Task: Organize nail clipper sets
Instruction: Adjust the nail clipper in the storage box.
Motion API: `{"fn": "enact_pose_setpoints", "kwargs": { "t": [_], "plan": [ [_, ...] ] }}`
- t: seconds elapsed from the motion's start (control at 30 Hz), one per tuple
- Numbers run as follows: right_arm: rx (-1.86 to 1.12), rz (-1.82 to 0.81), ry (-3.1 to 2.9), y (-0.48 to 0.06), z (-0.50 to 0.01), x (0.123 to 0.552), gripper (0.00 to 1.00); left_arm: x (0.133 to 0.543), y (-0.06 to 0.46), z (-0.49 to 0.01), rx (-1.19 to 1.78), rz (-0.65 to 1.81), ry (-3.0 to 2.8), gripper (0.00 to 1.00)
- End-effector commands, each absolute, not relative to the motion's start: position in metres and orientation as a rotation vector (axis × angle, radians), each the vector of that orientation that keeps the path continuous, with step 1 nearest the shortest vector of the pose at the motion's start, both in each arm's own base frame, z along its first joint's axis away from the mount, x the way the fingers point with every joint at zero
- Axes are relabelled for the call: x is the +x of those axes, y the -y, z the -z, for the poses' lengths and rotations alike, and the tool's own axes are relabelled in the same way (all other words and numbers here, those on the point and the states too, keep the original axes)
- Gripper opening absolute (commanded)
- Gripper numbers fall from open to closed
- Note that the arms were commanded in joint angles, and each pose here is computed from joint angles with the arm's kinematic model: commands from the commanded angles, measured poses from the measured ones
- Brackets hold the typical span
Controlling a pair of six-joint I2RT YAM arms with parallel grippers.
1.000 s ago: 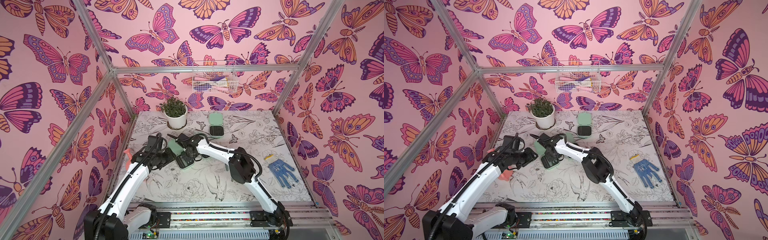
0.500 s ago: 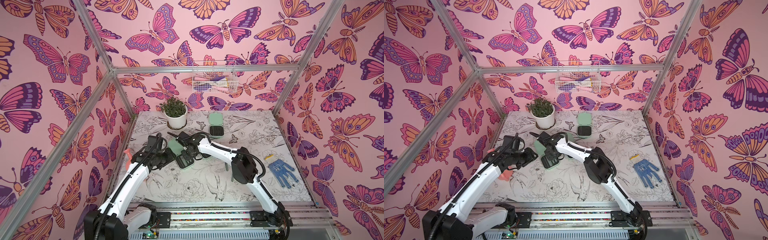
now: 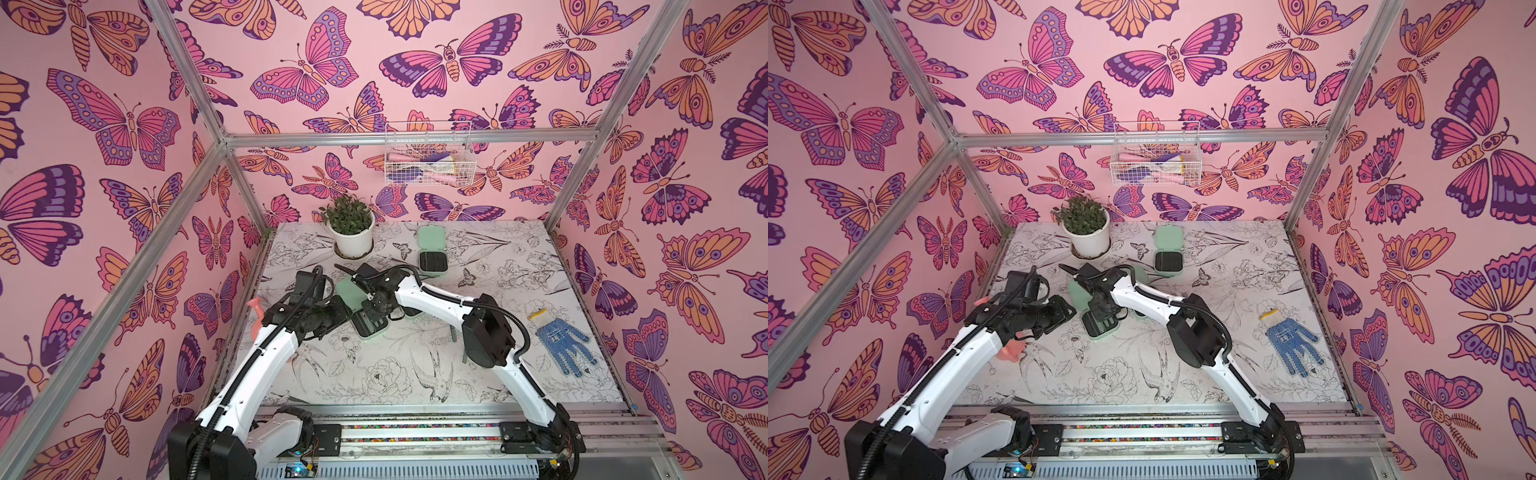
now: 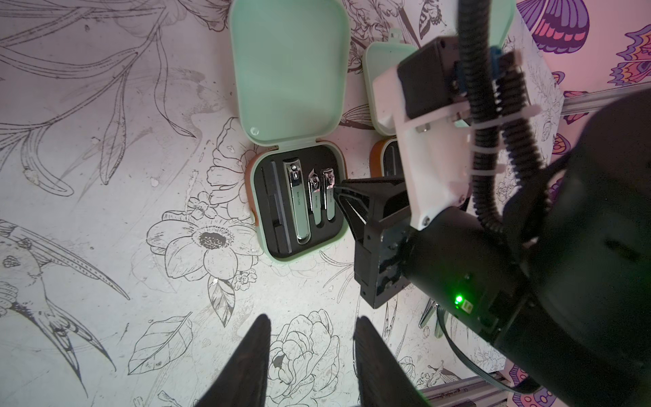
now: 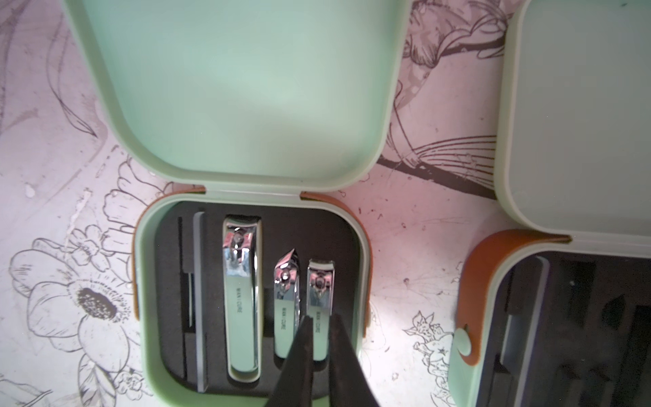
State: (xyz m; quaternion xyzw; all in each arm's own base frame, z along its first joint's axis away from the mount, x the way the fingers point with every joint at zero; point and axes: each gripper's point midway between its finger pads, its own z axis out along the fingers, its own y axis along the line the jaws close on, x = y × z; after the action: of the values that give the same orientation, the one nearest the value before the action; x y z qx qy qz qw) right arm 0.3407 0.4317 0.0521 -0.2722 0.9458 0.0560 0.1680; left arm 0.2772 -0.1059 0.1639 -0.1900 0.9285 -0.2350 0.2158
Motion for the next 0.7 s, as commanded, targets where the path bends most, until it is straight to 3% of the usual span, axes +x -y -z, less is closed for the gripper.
{"fn": "enact_pose_setpoints", "kwargs": {
  "t": [0.0,0.67],
  "plan": [
    [-0.775,-0.138,-2.676,-0.435,-0.045,0.347,0.13,0.273,0.104,-0.158,-0.526,0.640,-2.599,0.42],
    [-0.771,-0.108,-2.731,-0.434,-0.015,0.345,0.11,0.273,0.103,-0.156,-0.522,0.632,-2.608,0.42]
  ]
}}
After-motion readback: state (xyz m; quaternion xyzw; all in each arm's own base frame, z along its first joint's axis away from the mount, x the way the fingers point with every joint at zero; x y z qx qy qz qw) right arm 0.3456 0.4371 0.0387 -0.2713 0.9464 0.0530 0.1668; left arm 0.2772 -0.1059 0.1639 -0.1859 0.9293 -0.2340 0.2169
